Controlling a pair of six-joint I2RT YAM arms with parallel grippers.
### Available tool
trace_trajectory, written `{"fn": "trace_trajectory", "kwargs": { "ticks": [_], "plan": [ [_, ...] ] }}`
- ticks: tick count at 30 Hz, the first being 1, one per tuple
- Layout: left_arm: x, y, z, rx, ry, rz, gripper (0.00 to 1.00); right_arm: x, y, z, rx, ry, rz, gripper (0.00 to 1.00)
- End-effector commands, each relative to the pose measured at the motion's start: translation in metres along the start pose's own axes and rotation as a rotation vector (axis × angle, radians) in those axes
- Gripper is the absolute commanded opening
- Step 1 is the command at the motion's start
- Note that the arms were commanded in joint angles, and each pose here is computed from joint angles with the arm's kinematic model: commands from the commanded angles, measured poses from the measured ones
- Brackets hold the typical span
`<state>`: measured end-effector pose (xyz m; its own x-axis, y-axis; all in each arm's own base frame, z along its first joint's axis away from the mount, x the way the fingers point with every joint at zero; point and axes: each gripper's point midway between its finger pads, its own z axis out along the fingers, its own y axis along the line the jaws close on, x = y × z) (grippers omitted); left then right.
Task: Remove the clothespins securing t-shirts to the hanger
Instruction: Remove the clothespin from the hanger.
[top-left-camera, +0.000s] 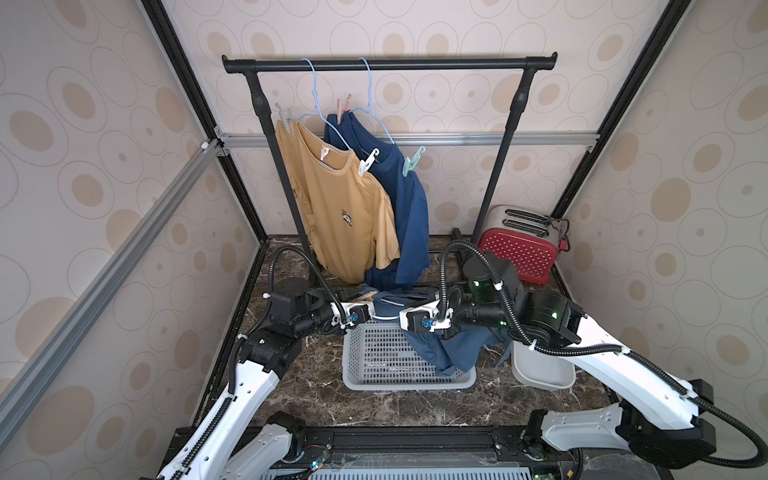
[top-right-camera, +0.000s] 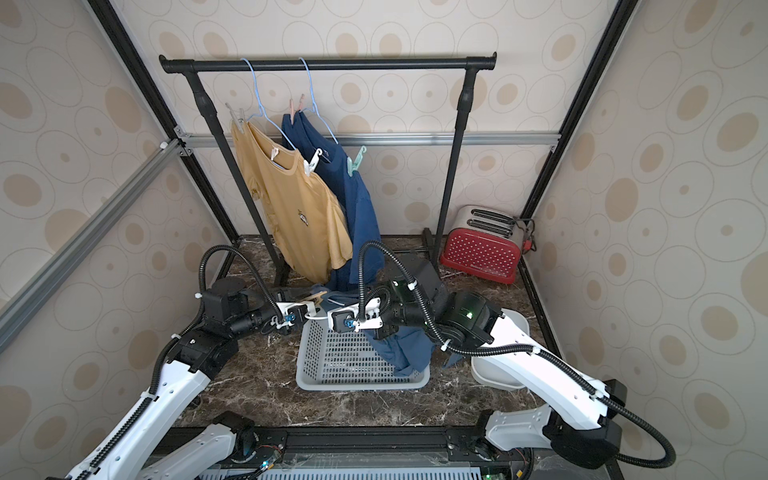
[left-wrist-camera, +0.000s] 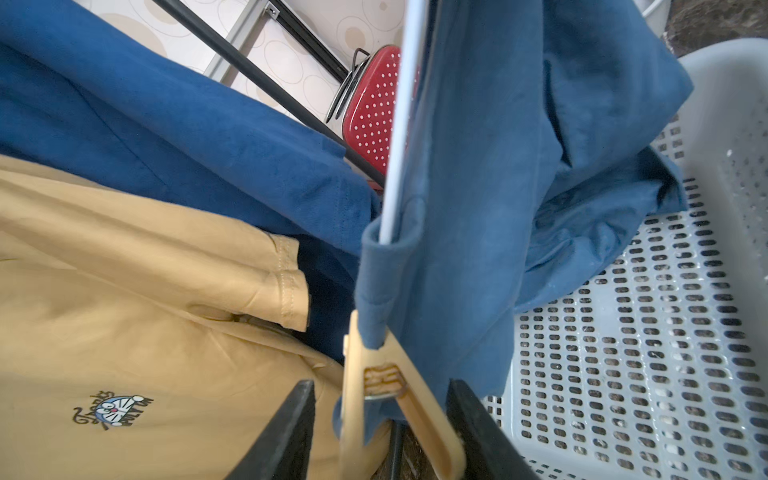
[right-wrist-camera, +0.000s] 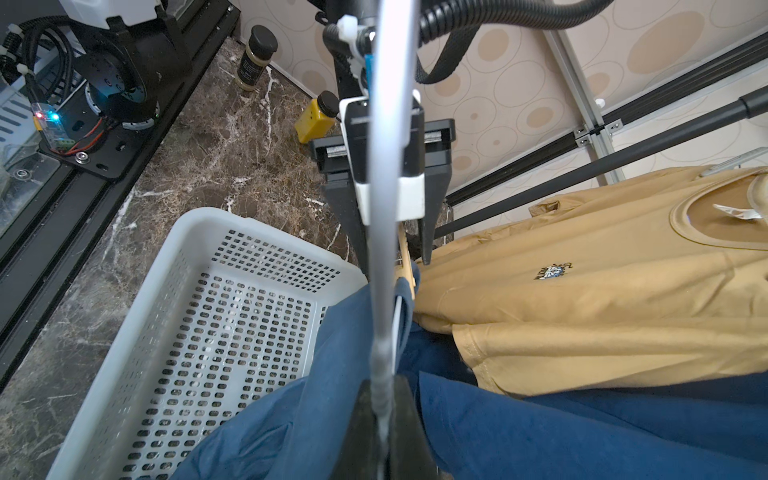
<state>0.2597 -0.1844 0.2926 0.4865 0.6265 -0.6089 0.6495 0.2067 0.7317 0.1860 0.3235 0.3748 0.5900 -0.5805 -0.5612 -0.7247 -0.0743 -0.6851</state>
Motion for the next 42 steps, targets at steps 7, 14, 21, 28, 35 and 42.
{"fn": "trace_trajectory", "kwargs": {
  "ticks": [7, 14, 21, 28, 35, 42],
  "plan": [
    [-0.013, 0.008, -0.001, -0.02, -0.049, 0.003, 0.38, -0.007, -0.009, -0.004, 0.016, -0.023, -0.015, 0.0],
    [-0.014, 0.008, -0.002, -0.009, -0.045, -0.014, 0.23, -0.006, -0.011, -0.005, 0.023, -0.019, -0.011, 0.0],
    [-0.013, 0.007, -0.011, 0.002, 0.0, -0.016, 0.22, -0.001, -0.011, -0.005, 0.039, -0.018, 0.013, 0.0],
    [-0.013, 0.008, -0.016, 0.0, 0.022, -0.026, 0.24, 0.006, -0.014, -0.002, 0.059, -0.032, 0.071, 0.0],
    [-0.011, 0.009, -0.028, -0.016, 0.075, -0.022, 0.23, 0.019, -0.025, 0.0, 0.097, -0.057, 0.187, 0.0],
    [-0.015, 0.014, -0.041, -0.055, 0.094, -0.066, 0.22, 0.027, -0.029, 0.011, 0.117, -0.09, 0.288, 0.0]
  ]
}}
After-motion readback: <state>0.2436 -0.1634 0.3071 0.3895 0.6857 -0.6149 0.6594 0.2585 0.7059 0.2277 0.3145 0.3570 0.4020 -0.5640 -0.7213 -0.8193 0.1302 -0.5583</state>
